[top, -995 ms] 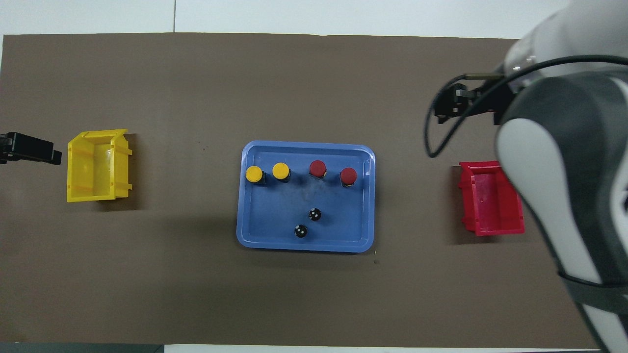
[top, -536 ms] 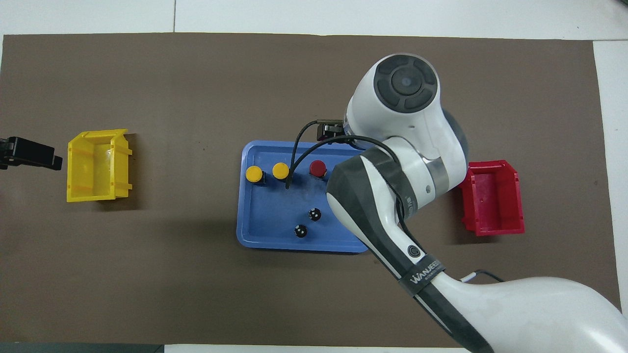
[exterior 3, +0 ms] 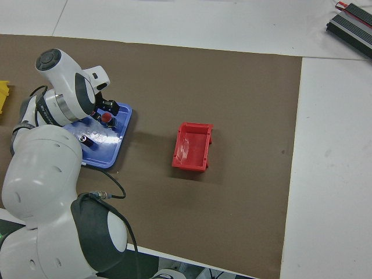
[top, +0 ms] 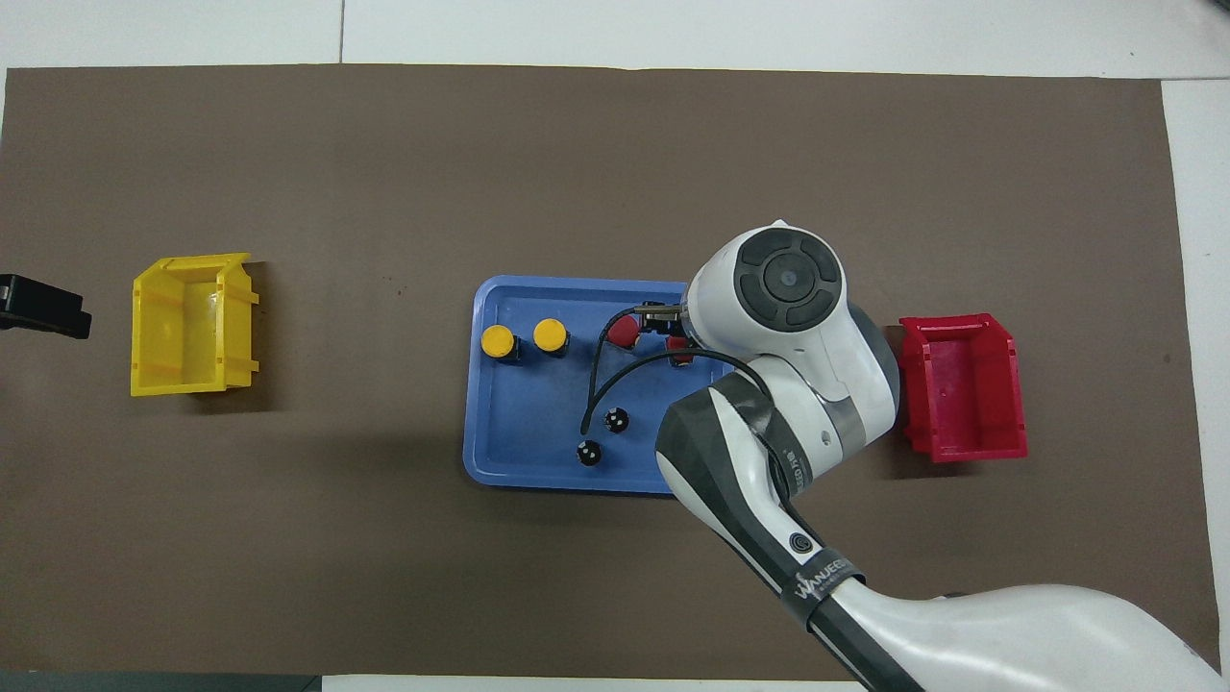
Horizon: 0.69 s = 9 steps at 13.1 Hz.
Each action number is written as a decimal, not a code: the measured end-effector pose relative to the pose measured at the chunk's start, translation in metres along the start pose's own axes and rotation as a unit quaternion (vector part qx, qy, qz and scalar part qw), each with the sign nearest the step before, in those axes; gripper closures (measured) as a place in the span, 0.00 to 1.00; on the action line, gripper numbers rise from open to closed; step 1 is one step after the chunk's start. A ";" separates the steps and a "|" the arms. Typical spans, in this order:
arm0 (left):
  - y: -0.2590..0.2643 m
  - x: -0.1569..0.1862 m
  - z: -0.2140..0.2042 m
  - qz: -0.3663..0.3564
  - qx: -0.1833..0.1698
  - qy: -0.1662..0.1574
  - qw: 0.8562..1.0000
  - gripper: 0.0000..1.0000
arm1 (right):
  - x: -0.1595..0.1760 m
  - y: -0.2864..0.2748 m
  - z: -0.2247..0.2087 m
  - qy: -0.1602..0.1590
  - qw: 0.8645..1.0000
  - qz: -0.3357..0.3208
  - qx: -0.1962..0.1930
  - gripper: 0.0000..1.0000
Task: Sort red and yellow buttons by color
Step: 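Reach the right gripper over the tray to the farther red button, then grasp the red button with the right gripper and lift it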
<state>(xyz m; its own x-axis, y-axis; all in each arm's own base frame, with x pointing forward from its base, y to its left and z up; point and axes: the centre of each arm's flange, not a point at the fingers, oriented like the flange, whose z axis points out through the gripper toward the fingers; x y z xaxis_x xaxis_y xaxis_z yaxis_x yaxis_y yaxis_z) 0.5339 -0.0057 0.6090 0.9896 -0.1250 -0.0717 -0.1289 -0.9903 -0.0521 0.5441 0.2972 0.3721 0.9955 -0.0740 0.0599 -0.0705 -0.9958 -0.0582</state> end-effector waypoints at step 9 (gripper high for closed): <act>-0.004 0.000 0.000 -0.004 0.000 0.000 1.000 0.00 | -0.013 0.004 0.024 0.004 1.000 -0.003 0.004 0.38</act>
<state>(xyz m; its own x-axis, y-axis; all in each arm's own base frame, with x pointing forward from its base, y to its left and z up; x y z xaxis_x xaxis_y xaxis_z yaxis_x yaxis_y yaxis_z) 0.5339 -0.0015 0.6091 0.9906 -0.1168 -0.0709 -0.1206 -0.9913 -0.0521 0.5326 0.2953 0.3469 0.9953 -0.0686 0.0677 -0.0642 -0.9958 -0.0654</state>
